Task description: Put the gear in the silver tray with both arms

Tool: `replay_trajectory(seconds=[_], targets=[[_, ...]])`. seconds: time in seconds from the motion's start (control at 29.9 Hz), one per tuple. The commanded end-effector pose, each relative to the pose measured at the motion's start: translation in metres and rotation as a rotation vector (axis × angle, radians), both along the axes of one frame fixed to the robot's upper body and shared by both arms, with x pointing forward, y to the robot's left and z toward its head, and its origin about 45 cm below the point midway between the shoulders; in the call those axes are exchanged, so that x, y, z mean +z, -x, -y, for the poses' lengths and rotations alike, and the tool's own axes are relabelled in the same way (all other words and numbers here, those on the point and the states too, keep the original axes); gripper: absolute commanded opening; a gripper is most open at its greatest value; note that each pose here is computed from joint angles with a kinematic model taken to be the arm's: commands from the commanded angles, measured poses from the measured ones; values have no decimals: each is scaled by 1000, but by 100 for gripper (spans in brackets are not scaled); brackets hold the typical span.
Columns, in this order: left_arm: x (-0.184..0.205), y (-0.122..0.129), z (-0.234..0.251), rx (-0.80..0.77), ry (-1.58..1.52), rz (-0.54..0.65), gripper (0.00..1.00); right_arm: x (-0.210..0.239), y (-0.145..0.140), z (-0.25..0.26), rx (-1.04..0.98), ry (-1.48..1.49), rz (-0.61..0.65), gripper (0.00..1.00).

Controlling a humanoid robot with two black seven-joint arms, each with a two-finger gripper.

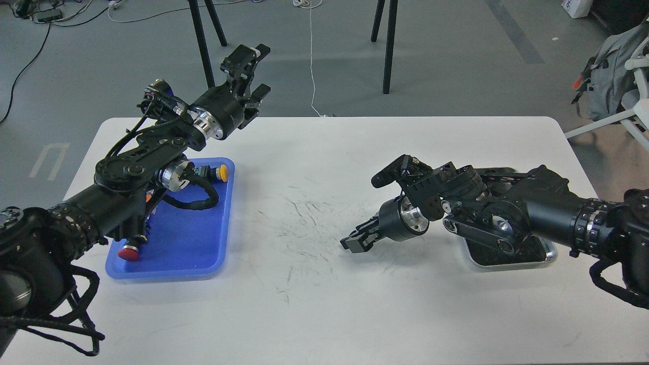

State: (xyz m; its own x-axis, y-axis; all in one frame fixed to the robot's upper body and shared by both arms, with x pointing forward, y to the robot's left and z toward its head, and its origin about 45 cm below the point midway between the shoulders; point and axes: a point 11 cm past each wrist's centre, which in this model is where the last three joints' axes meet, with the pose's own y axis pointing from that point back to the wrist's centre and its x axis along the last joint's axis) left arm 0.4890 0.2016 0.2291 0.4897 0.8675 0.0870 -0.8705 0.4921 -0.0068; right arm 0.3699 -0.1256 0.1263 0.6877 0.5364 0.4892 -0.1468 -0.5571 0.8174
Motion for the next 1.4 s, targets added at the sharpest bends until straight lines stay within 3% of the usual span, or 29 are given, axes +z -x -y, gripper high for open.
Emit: replay_trajectory(seconds=[0.0,0.94,1.37], targets=[[0,0,-1,1,-1,0,100,-1,0,-3,1,1,1,47],[0,0,-1,1,-1,0,100,3,-2,-4,7,3,1,15],[-1,0,-1,1,-4,0,100,26,-16,-5,-12,-39,28,13]])
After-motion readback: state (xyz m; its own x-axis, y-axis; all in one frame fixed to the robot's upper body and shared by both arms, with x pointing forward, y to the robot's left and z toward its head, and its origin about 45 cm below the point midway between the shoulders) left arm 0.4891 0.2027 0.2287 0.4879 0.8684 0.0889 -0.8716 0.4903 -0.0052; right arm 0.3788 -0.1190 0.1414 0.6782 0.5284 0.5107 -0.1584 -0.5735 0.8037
